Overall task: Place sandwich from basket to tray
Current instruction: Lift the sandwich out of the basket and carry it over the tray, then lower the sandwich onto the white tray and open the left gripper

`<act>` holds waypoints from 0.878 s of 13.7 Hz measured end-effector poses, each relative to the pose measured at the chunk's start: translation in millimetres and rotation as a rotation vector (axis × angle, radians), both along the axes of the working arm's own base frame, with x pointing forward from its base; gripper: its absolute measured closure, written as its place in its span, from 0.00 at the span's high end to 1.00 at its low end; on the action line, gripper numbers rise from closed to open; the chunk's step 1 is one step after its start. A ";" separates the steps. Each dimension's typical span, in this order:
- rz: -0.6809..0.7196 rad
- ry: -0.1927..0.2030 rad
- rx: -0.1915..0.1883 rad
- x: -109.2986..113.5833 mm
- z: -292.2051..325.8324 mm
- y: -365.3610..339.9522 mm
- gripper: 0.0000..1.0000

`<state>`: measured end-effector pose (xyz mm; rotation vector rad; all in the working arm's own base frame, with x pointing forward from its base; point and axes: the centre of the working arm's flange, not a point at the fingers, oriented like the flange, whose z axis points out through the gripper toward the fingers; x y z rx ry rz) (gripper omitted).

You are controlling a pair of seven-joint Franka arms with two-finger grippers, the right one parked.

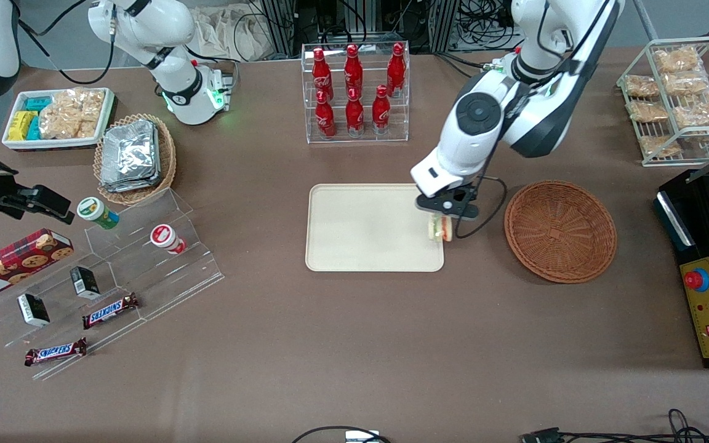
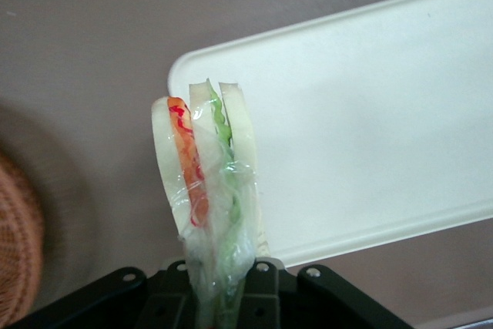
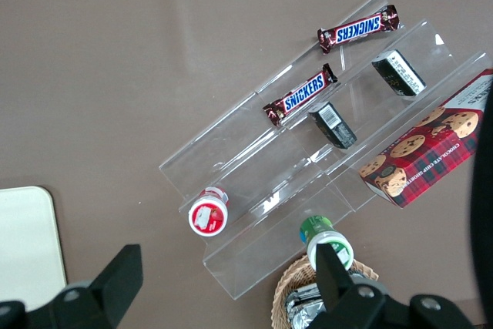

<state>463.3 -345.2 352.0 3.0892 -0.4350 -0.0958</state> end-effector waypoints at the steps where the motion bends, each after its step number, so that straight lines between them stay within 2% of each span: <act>1: -0.010 0.009 -0.002 0.2 -12.0 -6.3 0.15; 4: -0.015 0.022 0.010 -2.9 -46.7 -19.3 0.15; 9: 0.009 0.009 0.098 -21.9 -101.8 -41.6 0.15; 12: 0.011 0.016 0.115 -27.3 -125.9 -45.4 0.15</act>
